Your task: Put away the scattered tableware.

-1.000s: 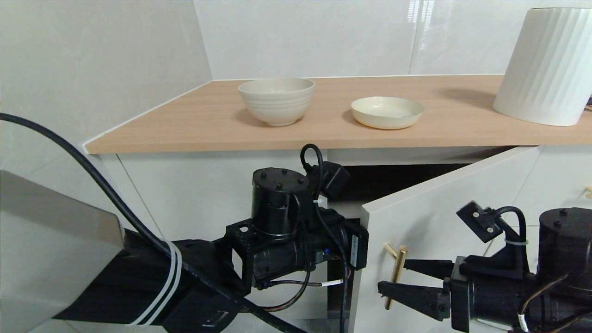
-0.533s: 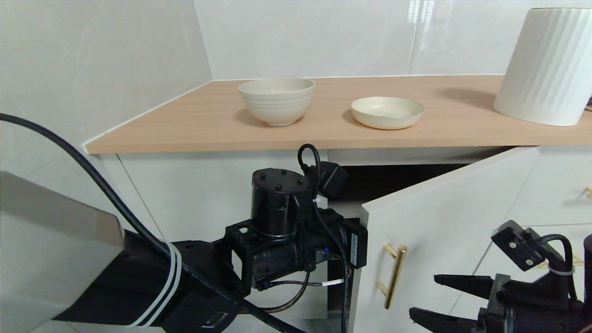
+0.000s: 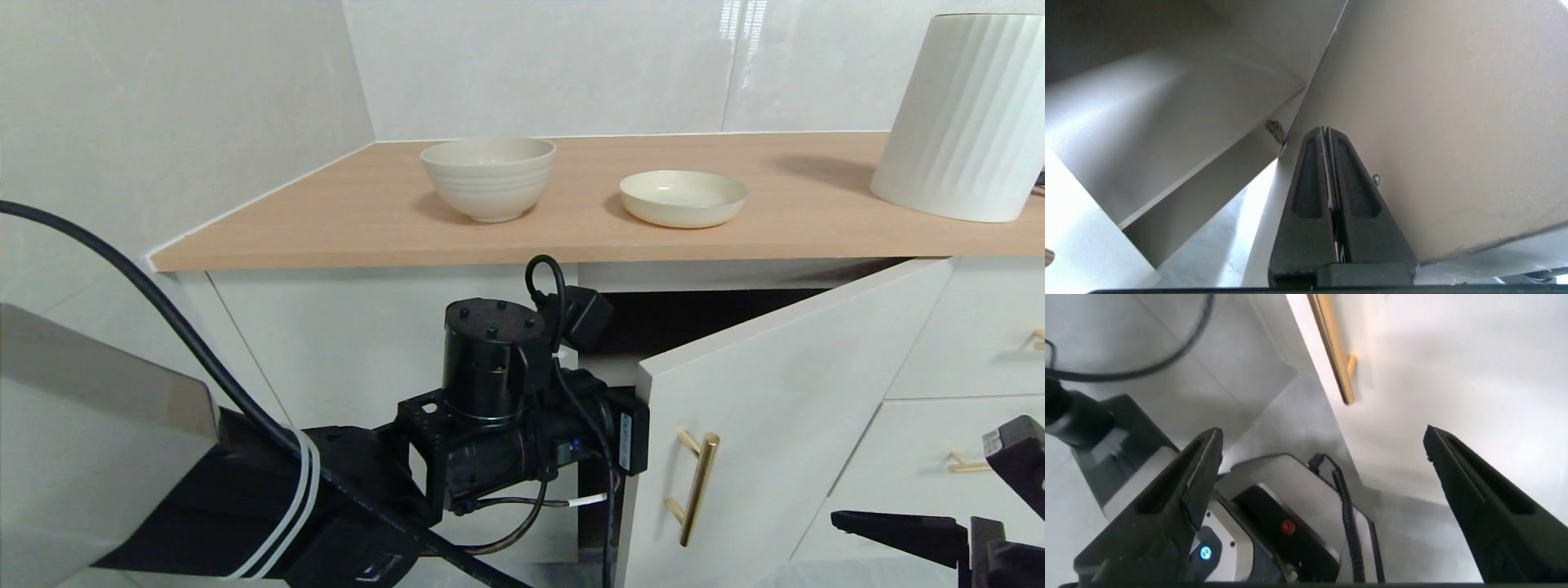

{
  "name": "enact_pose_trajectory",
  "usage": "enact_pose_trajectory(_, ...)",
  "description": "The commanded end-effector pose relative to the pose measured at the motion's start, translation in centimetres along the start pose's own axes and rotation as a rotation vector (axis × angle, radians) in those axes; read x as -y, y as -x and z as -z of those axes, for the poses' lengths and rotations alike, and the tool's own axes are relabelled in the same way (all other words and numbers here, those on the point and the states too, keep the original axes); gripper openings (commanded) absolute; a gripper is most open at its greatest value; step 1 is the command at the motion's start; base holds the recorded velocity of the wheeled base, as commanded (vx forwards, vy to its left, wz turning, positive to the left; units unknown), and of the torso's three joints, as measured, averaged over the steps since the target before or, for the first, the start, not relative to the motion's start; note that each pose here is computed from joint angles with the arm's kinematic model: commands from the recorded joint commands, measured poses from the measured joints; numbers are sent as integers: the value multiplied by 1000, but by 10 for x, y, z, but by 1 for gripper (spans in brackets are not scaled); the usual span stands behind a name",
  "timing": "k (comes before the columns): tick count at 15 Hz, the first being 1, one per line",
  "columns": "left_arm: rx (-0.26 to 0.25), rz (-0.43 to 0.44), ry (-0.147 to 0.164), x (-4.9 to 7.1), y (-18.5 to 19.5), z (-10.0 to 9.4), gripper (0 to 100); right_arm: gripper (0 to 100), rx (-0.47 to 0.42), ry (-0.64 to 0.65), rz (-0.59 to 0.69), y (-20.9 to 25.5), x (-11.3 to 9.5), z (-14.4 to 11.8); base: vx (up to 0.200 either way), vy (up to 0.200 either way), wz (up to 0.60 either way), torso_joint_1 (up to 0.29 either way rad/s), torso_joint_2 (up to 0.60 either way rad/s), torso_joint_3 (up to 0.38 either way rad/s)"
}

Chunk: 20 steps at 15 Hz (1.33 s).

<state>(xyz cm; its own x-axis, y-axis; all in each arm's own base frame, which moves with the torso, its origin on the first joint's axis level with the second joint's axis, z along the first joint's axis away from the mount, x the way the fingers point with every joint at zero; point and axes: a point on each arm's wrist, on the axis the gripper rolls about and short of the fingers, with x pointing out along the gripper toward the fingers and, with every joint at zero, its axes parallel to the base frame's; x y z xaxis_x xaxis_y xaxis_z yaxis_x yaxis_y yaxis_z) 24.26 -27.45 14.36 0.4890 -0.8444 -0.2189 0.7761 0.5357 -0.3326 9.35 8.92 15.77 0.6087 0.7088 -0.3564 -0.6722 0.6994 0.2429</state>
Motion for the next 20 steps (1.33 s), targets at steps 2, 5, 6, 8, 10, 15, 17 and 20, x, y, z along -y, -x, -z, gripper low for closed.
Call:
enact_pose_trajectory(2, -4, 6, -1, 2, -1, 1, 0, 100, 0, 0, -2, 1, 0, 1, -200, 0, 0, 10, 5, 5)
enact_pose_trajectory(5, -9, 12, -1, 1, -6, 4, 0, 100, -6, 0, -6, 0, 0, 2, -67, 0, 0, -1, 2, 1)
enact_pose_trajectory(6, -5, 10, -2, 0, -9, 5, 0, 100, -3, 0, -7, 1, 0, 1, 0, 0, 0, 0, 0, 0)
enact_pose_trajectory(8, 2, 11, -3, 0, -10, 5, 0, 100, -3, 0, -7, 1, 0, 1, 0, 0, 0, 0, 0, 0)
enact_pose_trajectory(10, 2, 11, -3, 0, -10, 5, 0, 100, -1, 0, -7, 1, 0, 1, 0, 0, 0, 0, 0, 0)
enact_pose_trajectory(15, -3, 9, -2, -1, -11, 7, 0, 100, -3, 0, -7, 1, 0, 2, 0, 0, 0, 0, 0, 0)
enact_pose_trajectory(17, -3, 9, -1, -1, -12, 7, 0, 100, -3, 0, -7, 1, 0, 2, -200, 0, 0, 2, 5, 5)
enact_pose_trajectory(20, -17, 7, 2, -4, -21, 13, 0, 100, -1, -1, -7, 1, 0, 2, -67, 0, 0, 4, 1, 1)
